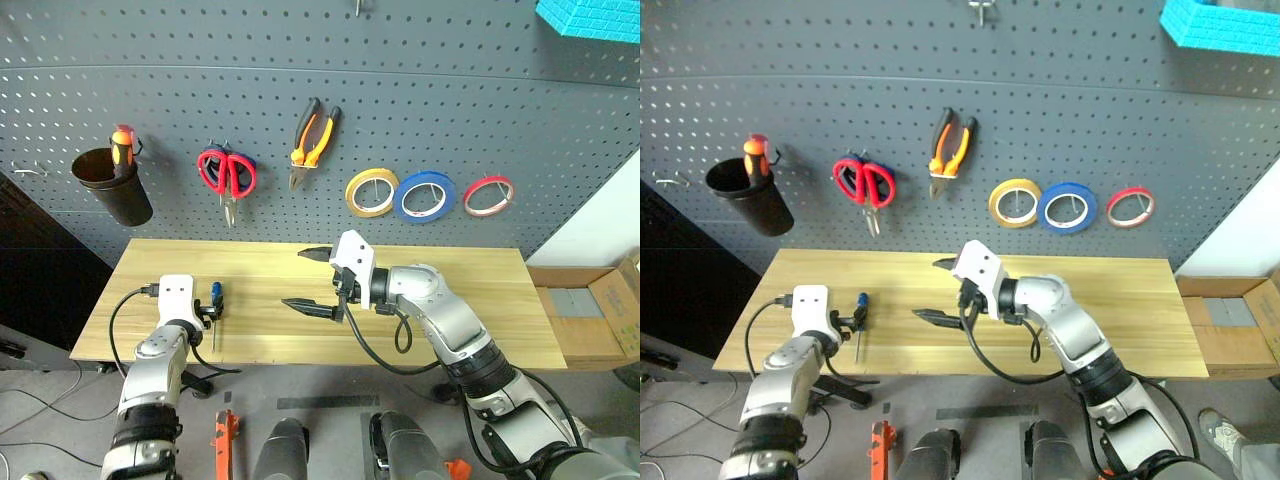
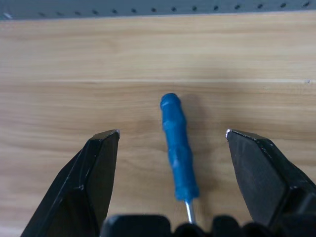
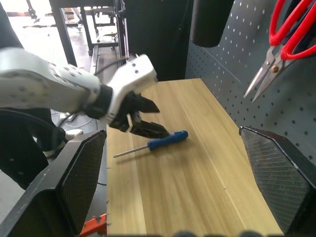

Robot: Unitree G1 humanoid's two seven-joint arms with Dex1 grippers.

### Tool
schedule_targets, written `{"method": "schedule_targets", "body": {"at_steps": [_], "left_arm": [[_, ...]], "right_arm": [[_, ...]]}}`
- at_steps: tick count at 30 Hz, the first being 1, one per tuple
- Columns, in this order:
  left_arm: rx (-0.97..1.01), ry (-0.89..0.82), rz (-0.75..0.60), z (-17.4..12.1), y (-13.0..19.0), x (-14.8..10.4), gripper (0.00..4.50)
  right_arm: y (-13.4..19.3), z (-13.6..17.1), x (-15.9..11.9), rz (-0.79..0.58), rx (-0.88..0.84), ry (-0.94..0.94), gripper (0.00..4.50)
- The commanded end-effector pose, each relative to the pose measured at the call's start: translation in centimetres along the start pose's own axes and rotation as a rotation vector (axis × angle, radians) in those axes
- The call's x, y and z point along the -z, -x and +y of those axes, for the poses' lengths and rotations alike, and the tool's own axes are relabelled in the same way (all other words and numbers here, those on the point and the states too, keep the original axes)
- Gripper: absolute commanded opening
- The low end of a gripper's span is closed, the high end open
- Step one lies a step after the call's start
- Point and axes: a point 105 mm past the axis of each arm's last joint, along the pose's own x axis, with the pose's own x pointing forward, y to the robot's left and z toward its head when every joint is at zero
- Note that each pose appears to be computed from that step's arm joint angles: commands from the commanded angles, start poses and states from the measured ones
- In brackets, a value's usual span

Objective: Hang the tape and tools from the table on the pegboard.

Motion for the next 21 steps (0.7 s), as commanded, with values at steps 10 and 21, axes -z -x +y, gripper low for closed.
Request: {"method": "schedule_targets", "body": {"at_steps": [10, 21], "left_arm": [[0.001, 0.051, 0.081, 1.1, -0.7, 2.4, 2.84], [-0.021, -0.077, 0.037, 2.3, -0.1, 0.5, 0.53]], "right_arm": [[0.8, 0.0, -1.6, -0.031, 0.012, 0.005, 4.50], [0.0, -0.4, -2.3, -0.067, 0.004, 0.024, 4.50]]}}
